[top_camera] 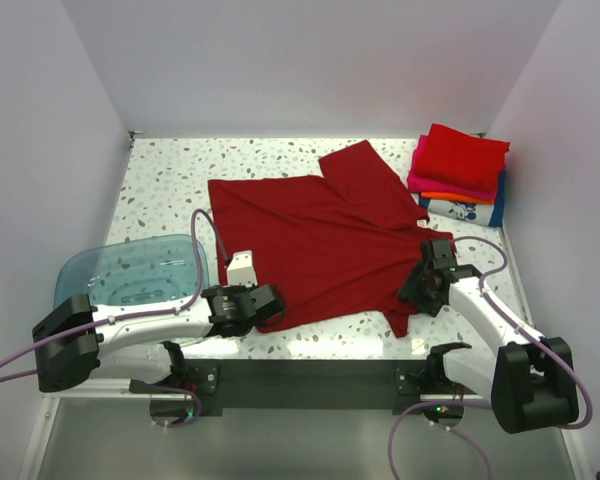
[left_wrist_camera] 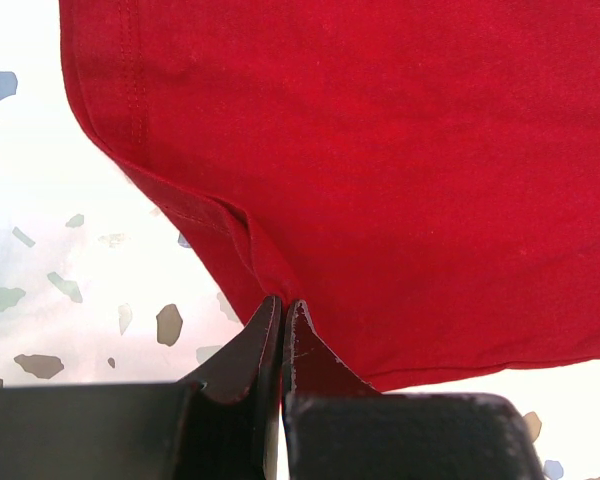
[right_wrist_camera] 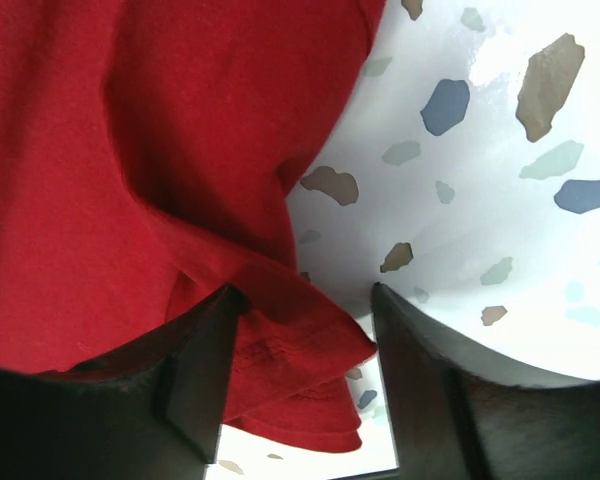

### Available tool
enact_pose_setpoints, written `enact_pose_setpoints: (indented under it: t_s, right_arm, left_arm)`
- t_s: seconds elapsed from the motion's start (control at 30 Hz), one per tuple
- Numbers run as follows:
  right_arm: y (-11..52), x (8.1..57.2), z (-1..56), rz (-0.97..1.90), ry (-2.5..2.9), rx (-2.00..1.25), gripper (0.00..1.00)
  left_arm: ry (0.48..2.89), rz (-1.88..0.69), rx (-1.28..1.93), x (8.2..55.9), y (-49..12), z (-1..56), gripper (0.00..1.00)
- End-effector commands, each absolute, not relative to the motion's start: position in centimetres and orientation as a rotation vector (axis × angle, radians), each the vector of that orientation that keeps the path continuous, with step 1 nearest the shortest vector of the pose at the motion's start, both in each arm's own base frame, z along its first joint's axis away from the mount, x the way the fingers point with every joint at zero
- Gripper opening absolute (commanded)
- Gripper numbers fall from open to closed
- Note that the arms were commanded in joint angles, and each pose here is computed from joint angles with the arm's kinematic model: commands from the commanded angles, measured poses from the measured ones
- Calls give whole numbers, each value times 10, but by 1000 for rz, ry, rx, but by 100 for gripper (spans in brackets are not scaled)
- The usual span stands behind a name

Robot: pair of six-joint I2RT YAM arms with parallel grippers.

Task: Fold and stack the t-shirts
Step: Flatten the tshirt out

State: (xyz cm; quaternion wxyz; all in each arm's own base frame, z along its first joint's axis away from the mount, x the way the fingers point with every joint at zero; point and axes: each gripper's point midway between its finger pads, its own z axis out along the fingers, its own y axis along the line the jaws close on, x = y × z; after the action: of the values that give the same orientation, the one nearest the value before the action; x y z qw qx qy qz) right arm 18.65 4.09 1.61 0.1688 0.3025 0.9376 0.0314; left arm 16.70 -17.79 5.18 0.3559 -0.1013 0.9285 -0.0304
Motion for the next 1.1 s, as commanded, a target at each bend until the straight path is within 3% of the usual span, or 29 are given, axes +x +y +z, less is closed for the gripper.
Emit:
enact_pose_setpoints:
  t_s: [0.0, 0.43, 0.5, 0.6, 0.63, 0.77, 0.93, 1.07]
  right_arm:
    - [45, 189, 12, 140, 2654, 853, 55]
    - [34, 188, 45, 82, 2617, 813, 50]
    - [35, 188, 50, 88, 2620, 802, 46]
    - [37, 188, 51, 105, 2622, 793, 27]
    - [37, 188, 51, 107, 2621, 794, 17]
    - [41, 187, 49, 135, 2637, 781, 1]
    - [45, 194, 64, 176, 2612, 718, 0]
    - [39, 206, 110, 168, 2513, 663, 0]
  left_arm:
    - [2391, -61, -263, 168, -174, 49, 0]
    - [2399, -50, -246, 168, -176, 46, 0]
    - [2399, -54, -247, 168, -176, 46, 0]
    - [2401, -50, -244, 168, -175, 47, 0]
    - [2403, -43, -242, 167, -174, 46, 0]
    - [2395, -48, -245, 167, -173, 49, 0]
    - [2392, -43, -247, 167, -169, 52, 0]
    - [2390, -56, -239, 165, -167, 59, 0]
